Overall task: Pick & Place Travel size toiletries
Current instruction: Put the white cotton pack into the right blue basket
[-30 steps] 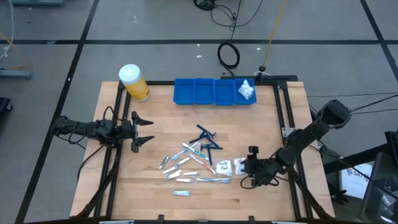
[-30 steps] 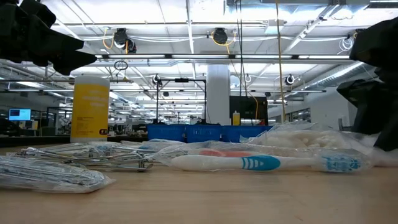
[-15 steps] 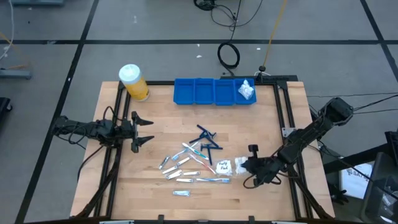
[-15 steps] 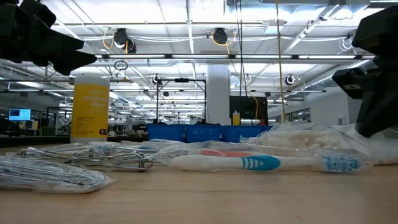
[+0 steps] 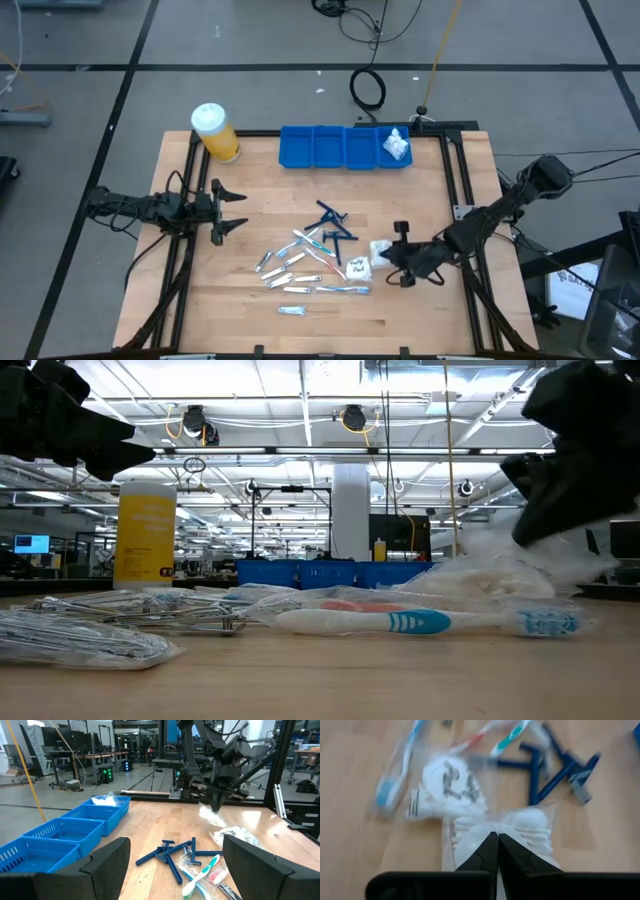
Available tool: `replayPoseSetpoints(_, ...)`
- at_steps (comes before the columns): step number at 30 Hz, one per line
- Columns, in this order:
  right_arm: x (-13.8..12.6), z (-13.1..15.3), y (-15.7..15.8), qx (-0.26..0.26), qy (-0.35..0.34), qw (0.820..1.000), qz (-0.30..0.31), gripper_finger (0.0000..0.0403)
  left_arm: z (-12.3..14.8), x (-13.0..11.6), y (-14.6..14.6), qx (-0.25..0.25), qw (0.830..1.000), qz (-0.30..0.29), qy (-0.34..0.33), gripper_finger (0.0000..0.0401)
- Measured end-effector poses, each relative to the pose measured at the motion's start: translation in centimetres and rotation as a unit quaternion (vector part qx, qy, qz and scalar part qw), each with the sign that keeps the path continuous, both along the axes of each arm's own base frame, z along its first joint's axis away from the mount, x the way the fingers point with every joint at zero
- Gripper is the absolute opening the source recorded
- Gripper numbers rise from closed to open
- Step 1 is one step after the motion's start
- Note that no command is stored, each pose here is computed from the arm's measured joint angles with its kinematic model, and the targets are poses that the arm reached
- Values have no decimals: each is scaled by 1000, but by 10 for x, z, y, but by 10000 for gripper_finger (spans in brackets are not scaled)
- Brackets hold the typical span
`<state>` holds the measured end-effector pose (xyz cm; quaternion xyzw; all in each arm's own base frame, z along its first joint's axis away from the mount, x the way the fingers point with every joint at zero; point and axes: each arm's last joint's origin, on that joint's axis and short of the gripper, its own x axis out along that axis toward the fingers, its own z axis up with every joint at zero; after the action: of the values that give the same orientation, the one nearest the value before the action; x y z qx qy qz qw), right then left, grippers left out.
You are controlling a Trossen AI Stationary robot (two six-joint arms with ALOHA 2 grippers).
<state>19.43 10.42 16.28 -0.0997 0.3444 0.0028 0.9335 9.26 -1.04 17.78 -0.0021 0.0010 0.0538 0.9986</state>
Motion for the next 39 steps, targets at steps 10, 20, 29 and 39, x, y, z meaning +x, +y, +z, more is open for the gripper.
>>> replayPoseSetpoints(10,10,50,-41,-22,-149,988,-33,1,0,0,0,0,1000,0,0,310)
replayPoseSetpoints(20,8,72,-107,-73,-195,965,-161,1,0,0,0,0,1000,0,0,310)
replayPoseSetpoints(29,10,75,-176,-48,-242,937,-246,0,0,0,0,0,1000,0,0,310)
replayPoseSetpoints(39,-7,51,-246,-24,-218,881,-420,0,0,0,0,0,1000,0,0,310)
